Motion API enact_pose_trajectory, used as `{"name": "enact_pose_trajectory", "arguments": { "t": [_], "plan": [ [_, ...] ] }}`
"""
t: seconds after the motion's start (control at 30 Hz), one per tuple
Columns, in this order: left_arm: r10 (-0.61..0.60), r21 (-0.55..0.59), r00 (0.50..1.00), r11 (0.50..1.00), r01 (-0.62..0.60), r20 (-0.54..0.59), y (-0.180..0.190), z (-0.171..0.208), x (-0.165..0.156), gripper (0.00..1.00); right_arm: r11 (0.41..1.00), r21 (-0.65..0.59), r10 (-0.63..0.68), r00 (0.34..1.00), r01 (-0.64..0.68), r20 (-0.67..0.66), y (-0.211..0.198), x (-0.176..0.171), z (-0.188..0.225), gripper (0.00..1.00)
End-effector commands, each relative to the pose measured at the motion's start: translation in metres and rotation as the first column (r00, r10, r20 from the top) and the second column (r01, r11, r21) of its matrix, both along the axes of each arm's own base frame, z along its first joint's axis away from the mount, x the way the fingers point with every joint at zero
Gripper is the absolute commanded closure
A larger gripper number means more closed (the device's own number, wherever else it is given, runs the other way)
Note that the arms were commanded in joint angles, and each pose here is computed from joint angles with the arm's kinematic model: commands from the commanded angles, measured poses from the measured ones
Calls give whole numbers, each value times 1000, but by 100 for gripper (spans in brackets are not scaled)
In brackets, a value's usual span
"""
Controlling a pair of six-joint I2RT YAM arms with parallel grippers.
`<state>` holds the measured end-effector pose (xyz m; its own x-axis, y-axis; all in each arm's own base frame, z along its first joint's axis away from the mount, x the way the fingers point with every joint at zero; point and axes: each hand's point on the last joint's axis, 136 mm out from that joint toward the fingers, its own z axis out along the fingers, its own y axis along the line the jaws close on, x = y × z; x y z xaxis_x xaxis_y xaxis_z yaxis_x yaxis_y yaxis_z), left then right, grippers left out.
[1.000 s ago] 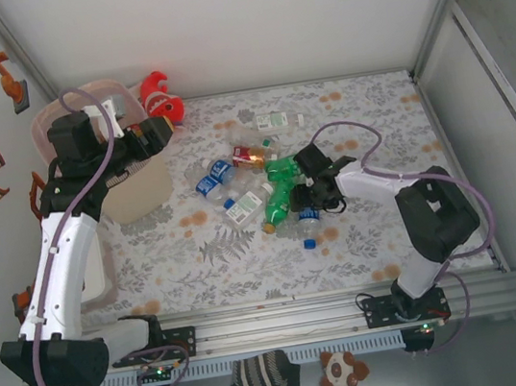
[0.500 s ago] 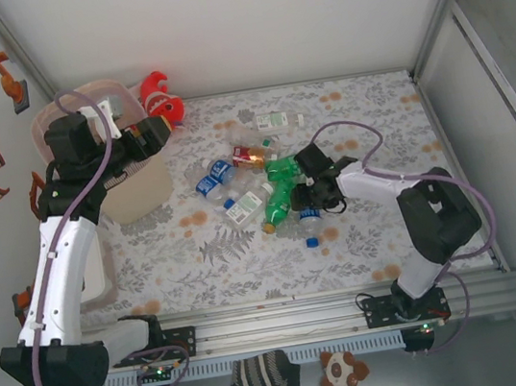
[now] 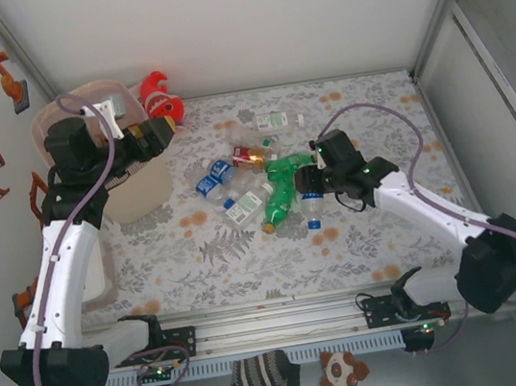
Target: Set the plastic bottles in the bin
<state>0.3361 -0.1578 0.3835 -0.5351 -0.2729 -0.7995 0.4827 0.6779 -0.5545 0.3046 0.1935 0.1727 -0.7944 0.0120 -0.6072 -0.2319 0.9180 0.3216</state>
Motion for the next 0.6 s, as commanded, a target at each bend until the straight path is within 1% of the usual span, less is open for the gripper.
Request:
{"name": "enact_pose_trajectory", "arguments": {
  "t": [0.0,0.13,0.23,0.4,0.57],
  "plan": [
    [-96,-22,984,995,101,148,-12,30,-15,23,991,65,107,978,-121,179,14,2,52,46],
    [-164,-32,963,984,175,215,-21,40,-24,24,960,135,188,918,-247,348,28,-8,102,47],
    [-234,-14,932,969,248,278,-31,50,-37,24,930,168,222,862,-328,455,37,-15,136,47],
    [-388,77,835,917,390,390,-52,66,-72,23,862,158,296,731,-481,615,51,-33,187,49],
    [-486,128,752,866,483,445,-69,74,-97,23,774,118,365,591,-622,719,66,-56,226,49]
  ]
}}
